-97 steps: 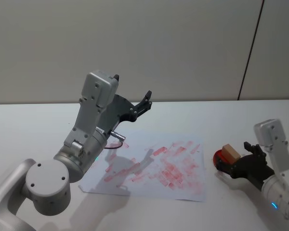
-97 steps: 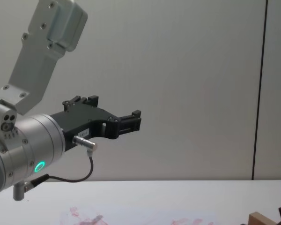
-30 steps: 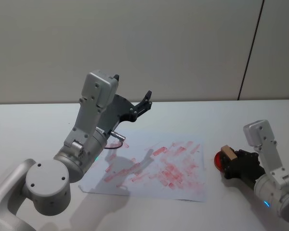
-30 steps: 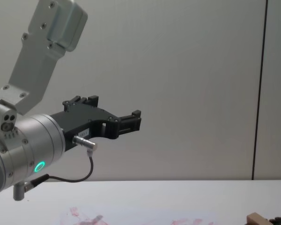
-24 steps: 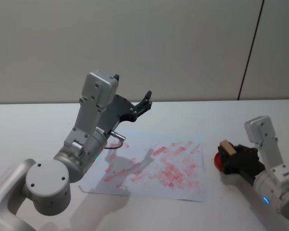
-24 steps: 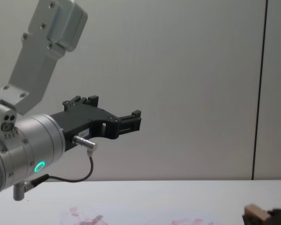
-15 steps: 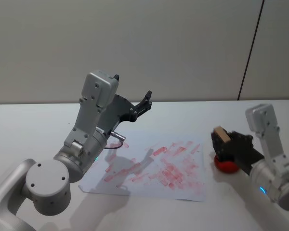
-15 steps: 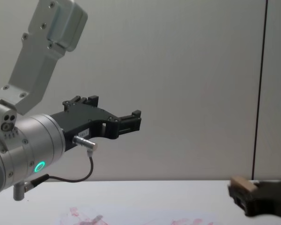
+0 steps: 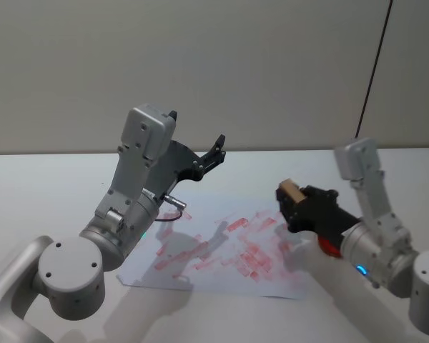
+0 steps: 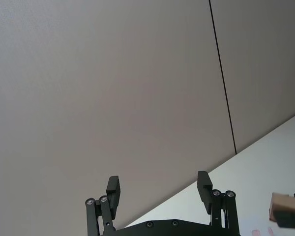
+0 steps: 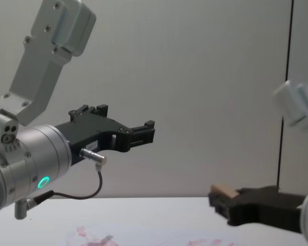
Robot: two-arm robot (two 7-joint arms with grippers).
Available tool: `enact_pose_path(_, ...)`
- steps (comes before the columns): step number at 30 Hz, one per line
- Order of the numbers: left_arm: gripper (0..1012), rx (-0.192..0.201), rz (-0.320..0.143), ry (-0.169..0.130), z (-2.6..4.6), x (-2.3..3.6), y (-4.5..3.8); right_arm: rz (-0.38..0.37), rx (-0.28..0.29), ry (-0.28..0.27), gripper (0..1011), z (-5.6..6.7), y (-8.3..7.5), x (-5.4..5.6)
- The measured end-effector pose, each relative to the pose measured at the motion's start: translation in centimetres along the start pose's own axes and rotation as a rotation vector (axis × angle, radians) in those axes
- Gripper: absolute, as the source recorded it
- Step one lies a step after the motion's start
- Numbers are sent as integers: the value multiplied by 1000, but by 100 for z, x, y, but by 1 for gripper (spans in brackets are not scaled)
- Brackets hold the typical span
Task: Use the one hand to pick up the stamp and affix it onto the A4 paper.
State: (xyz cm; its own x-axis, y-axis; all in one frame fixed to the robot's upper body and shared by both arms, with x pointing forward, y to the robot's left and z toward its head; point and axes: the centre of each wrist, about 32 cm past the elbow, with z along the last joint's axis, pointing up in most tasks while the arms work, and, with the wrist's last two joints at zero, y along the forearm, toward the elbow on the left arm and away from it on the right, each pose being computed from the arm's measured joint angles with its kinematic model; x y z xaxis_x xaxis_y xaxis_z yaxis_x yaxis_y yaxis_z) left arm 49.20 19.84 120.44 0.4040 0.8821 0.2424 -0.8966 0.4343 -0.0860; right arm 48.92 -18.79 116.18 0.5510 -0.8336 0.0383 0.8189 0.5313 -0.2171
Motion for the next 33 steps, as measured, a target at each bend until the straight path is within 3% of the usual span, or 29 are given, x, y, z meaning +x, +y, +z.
enact_pose_path(9, 1001, 0, 0, 0, 0, 0, 0, 49, -114, -10, 220, -76, 170, -84)
enact_pose_path(19, 1001, 0, 0, 0, 0, 0, 0, 63, -212, -5, 220, -200, 257, -132)
enact_pose_path(33, 1001, 0, 0, 0, 0, 0, 0, 62, -248, 5, 221, -257, 282, -152)
